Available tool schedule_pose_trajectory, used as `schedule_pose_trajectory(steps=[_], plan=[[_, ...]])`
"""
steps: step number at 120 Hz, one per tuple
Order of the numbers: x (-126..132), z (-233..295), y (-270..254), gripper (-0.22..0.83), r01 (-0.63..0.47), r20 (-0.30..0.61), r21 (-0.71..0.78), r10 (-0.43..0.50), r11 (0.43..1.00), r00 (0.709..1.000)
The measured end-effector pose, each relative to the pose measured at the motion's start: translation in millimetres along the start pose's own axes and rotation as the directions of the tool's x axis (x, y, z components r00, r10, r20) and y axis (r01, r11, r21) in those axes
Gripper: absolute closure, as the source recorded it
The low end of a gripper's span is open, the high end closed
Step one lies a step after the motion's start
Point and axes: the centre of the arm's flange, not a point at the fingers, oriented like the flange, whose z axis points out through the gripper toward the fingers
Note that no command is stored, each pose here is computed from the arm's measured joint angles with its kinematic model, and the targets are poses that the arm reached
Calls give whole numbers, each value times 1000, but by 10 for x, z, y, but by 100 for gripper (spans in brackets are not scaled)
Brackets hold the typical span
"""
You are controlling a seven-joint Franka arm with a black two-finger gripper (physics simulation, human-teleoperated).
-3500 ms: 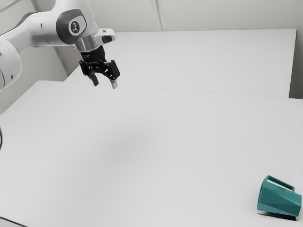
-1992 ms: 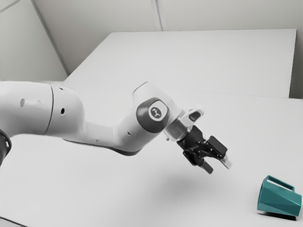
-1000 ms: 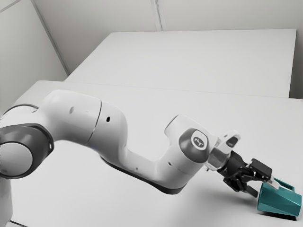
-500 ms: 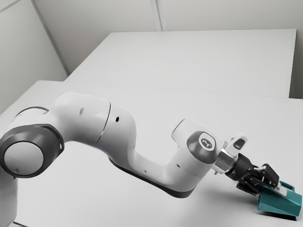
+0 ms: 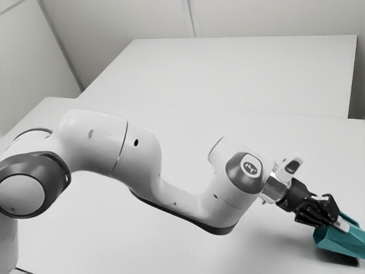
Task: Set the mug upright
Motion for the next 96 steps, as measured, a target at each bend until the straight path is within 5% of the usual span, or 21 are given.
schedule_pose_trajectory(steps=[35,50,70,96], plan=[[-89,-804,294,77,-108,-84,85,115,991,990],[217,-1345,102,77,-205,-89,208,227,956,970],[608,-2183,-128,78,-340,33,404,358,849,933],[743,-2900,-447,77,-383,194,557,333,737,923]])
